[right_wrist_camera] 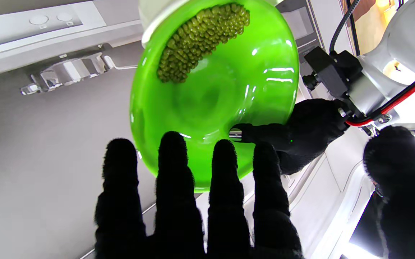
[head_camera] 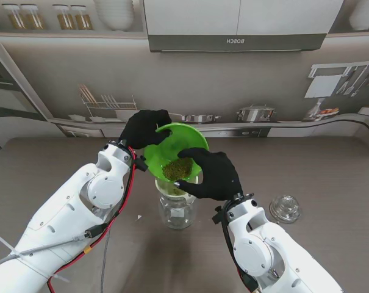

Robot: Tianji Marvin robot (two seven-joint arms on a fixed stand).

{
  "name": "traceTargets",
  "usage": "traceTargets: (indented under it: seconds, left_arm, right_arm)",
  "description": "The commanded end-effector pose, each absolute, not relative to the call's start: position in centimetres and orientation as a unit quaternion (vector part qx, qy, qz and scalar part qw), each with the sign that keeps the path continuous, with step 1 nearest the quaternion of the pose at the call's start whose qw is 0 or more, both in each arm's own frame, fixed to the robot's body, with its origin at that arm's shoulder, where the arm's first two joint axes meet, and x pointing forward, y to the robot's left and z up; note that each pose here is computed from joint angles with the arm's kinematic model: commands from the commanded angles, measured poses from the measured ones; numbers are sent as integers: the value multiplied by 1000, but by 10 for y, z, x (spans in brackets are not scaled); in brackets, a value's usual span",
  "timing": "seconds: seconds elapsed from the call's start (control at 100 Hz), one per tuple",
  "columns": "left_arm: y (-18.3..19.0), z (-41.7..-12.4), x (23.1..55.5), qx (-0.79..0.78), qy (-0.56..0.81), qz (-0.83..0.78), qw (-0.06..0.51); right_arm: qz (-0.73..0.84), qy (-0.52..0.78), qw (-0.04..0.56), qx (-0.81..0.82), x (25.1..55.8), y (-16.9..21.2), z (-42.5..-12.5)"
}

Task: Pour mung beans into a glass jar with a funnel

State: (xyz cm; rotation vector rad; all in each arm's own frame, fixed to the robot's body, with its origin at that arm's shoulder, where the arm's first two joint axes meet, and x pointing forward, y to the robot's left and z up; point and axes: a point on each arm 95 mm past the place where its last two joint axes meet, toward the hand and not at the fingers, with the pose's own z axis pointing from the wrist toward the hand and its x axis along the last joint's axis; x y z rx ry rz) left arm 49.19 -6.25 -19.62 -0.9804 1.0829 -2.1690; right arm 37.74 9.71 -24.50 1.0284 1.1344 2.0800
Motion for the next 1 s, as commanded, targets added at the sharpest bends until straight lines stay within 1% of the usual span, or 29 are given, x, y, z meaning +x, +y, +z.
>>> traceTargets:
  seconds: [0.0, 0.99]
  left_arm:
    - [-66, -194, 492, -356, 406, -802, 256]
    - [-68, -182, 480, -237, 417, -830, 285]
  right_arm:
    - [773, 426, 273, 382, 376, 100, -246]
    - [776, 419, 286, 374, 374, 103, -246]
